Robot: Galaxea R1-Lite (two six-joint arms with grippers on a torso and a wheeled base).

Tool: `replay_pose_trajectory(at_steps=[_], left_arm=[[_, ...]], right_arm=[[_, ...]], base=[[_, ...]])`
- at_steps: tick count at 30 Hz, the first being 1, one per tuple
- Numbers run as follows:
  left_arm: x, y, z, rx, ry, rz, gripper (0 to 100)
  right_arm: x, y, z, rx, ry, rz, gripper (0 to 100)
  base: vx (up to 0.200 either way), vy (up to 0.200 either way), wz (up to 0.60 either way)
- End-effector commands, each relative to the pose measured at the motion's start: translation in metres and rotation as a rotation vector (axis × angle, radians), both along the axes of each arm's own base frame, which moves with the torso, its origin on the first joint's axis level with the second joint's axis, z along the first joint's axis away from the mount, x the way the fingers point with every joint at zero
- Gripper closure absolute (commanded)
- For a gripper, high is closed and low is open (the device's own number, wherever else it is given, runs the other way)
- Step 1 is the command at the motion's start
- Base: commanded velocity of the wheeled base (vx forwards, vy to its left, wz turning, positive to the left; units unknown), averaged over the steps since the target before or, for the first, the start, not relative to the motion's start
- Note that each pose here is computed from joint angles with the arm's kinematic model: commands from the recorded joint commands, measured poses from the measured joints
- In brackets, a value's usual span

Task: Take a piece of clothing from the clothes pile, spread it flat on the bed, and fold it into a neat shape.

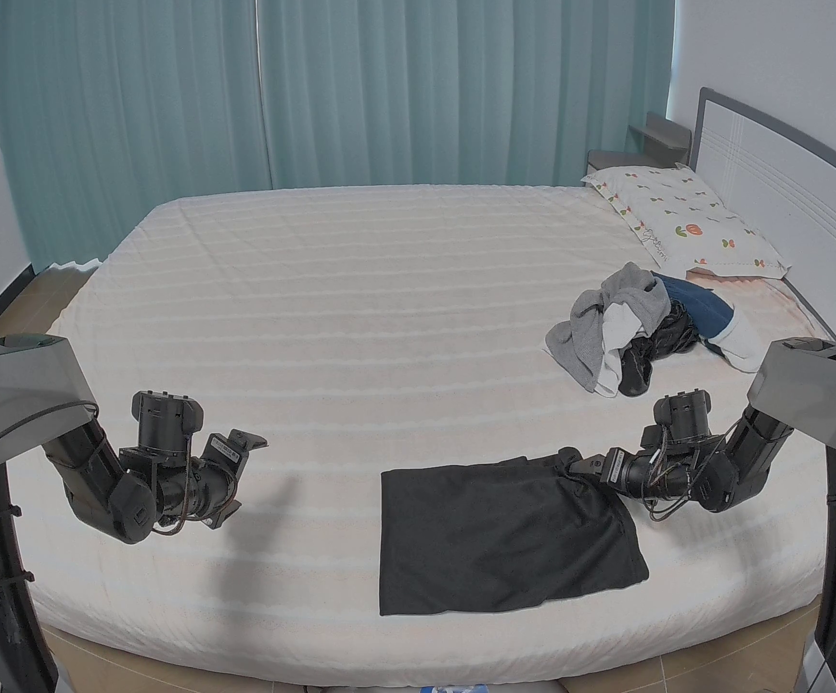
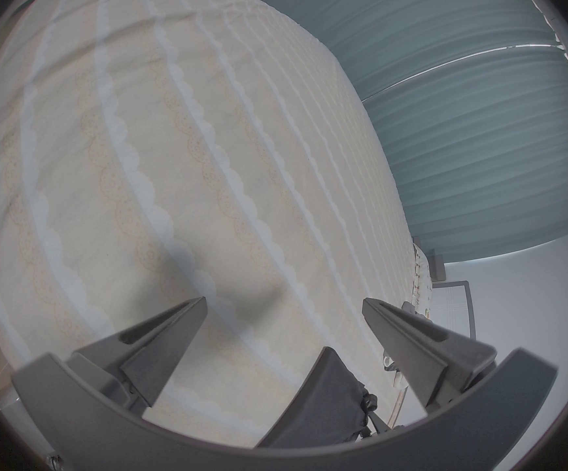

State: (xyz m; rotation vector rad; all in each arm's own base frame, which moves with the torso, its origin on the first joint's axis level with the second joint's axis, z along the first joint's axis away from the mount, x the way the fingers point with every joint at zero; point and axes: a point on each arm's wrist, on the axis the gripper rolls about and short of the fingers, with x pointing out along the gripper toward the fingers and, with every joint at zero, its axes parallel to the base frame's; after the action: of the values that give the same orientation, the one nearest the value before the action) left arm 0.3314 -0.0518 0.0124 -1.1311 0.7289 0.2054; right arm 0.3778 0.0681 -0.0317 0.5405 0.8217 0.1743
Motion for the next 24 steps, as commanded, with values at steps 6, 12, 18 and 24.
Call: replay_pose_trajectory(at_steps=[6,12,18,24], left_arm=[[0.0,0.0,0.0,0.0,0.001,0.001,0],[0.0,0.0,0.0,0.0,0.001,0.001,0],[0.0,0.0,-0.001,0.0,0.002,0.001,0],[0.0,0.0,0.0,0.0,0.001,0.001,0]], right_arm=[[-0.001,0.002,-0.004,0.003,0.012,0.006,100],[0.0,0.002,-0.003,0.009,0.01,0.003,100],[0.002,-0.002,0.006,0.015,-0.024,-0.012,100],[0.005,-0.017,0.021,0.021,-0.065,-0.054,100]], base=[[0.0,0.0,0.0],[0.0,0.0,0.0],[0.0,0.0,0.0],[0.0,0.0,0.0]])
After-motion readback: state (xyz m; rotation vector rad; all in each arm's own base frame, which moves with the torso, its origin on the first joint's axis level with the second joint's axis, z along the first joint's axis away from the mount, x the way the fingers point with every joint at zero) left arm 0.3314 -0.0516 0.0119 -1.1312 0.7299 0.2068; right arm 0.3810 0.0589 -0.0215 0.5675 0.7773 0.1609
